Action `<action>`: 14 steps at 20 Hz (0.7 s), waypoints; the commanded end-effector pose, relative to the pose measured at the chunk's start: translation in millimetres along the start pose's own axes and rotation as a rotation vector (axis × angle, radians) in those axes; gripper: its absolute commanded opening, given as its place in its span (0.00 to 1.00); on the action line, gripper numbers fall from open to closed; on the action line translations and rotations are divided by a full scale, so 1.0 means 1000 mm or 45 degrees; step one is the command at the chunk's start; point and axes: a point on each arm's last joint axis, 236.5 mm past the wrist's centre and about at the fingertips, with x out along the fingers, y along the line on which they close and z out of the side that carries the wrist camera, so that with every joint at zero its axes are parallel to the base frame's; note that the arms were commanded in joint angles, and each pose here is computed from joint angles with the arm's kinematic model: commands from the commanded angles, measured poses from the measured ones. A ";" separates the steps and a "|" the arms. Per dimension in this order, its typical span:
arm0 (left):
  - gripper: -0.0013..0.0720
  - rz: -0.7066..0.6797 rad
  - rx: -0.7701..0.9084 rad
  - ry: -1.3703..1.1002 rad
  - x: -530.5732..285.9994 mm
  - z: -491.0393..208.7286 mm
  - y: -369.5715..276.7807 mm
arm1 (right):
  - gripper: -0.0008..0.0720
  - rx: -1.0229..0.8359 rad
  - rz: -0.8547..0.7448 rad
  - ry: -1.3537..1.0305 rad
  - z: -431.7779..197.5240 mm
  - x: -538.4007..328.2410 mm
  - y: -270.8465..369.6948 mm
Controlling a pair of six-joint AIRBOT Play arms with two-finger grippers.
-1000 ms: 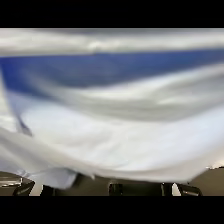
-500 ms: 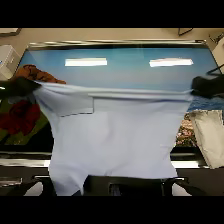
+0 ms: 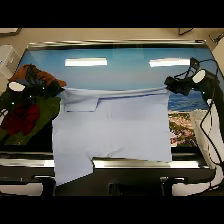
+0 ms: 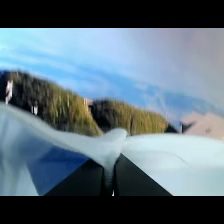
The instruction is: Fold the clothes and pants, and hang the long-sleeved shirts on hangers.
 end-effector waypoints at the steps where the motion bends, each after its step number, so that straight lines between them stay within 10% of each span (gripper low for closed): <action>1: 0.06 0.022 0.041 -0.176 0.023 0.044 0.001 | 0.06 0.114 0.037 -0.318 0.057 0.016 -0.003; 14: 0.06 -0.032 0.191 0.160 -0.002 0.006 -0.010 | 0.06 -0.117 -0.175 0.190 -0.005 -0.003 -0.025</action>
